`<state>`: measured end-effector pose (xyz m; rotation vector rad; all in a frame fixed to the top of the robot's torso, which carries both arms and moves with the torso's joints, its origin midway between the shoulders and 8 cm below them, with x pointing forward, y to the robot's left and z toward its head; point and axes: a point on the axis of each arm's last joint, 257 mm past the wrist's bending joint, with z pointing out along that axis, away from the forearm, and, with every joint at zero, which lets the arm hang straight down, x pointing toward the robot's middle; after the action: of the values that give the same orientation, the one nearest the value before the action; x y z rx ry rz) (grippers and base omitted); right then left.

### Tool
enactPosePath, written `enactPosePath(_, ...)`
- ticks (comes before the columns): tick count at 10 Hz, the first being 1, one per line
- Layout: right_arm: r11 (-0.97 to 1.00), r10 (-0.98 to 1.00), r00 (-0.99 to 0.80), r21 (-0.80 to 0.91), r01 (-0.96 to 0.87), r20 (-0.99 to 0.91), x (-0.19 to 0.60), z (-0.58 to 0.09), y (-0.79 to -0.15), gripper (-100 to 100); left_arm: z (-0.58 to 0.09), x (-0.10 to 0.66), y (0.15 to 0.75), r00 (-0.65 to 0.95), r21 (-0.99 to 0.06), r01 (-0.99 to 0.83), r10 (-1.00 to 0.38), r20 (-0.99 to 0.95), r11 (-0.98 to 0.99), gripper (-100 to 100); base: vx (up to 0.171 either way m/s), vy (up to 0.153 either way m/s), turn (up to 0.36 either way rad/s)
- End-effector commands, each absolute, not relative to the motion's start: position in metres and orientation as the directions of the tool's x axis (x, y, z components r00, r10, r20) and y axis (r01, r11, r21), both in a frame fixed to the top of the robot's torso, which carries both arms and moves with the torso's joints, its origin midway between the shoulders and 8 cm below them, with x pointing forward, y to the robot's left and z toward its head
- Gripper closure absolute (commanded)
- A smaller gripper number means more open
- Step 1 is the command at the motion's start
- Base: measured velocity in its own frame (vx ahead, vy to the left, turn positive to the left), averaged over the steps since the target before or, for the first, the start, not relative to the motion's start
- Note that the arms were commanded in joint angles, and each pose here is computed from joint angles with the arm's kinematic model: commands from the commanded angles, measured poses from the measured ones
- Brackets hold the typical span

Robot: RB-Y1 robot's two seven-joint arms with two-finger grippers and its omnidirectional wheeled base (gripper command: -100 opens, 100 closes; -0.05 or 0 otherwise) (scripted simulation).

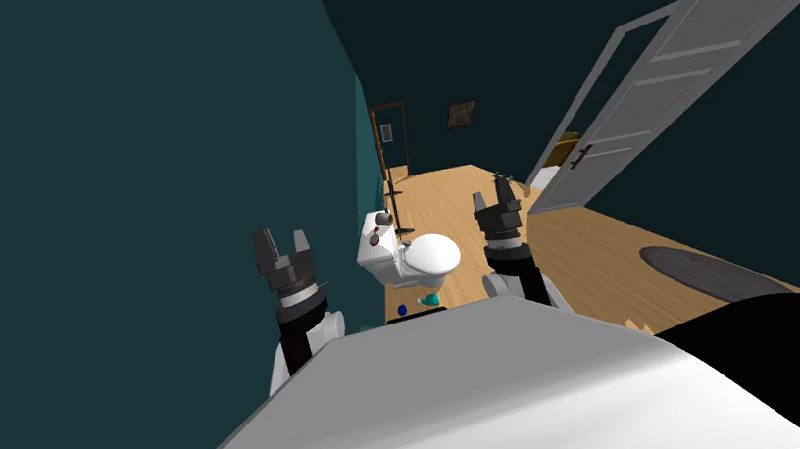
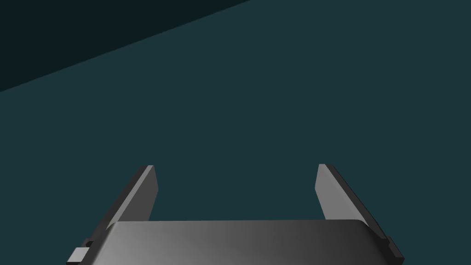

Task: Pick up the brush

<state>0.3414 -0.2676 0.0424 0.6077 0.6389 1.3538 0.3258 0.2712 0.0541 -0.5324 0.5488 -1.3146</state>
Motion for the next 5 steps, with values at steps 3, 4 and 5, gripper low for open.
enactPosePath(3,0.119,0.993,0.103,0.722,-0.682,-0.066,0.341,0.042,-0.268,0,0.038,0.338,0.248,0.071,-0.670,0.730,-0.990,-0.122,0.135,-100,-0.012,-0.021,-0.047)
enactPosePath(4,0.118,0.993,0.103,0.722,-0.682,-0.066,0.341,0.042,-0.268,0,0.030,0.343,0.239,0.033,-0.683,0.722,-0.991,-0.129,0.113,-100,-0.034,-0.038,-0.074)
enactPosePath(5,0.118,0.993,0.103,0.722,-0.682,-0.066,0.341,0.042,-0.268,0,0.021,0.349,0.228,-0.010,-0.698,0.710,-0.991,-0.133,0.087,-100,-0.041,-0.053,-0.076)
